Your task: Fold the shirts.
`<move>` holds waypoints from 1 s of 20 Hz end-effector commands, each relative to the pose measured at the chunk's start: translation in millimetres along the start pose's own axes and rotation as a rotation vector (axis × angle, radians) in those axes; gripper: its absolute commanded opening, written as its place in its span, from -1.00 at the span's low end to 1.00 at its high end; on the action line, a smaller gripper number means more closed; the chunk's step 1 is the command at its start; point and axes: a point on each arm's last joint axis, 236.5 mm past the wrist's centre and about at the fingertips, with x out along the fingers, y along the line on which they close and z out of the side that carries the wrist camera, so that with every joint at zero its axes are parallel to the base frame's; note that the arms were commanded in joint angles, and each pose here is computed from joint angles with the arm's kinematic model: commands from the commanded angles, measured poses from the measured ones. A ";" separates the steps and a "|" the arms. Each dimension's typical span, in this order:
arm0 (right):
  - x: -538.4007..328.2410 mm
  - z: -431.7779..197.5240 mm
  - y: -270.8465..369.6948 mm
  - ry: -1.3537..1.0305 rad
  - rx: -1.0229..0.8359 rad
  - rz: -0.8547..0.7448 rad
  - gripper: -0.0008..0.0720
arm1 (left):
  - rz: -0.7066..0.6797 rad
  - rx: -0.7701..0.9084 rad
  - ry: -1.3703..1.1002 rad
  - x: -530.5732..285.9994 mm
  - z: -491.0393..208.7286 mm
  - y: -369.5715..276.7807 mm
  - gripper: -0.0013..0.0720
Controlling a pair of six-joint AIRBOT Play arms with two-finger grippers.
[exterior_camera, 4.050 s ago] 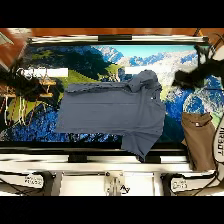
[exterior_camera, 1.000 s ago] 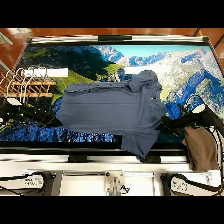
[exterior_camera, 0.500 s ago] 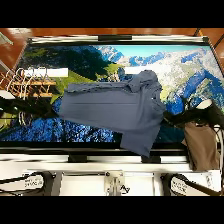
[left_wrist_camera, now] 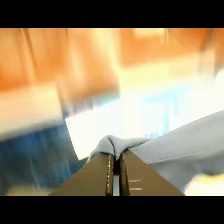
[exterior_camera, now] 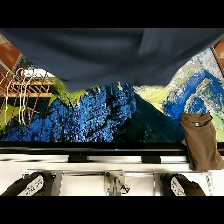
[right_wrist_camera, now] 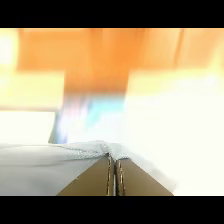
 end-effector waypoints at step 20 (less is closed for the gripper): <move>-66.0 -192.1 -8.0 0.951 0.189 -0.057 -0.81 | 0.200 -0.180 0.424 -77.3 -125.5 -6.7 -0.85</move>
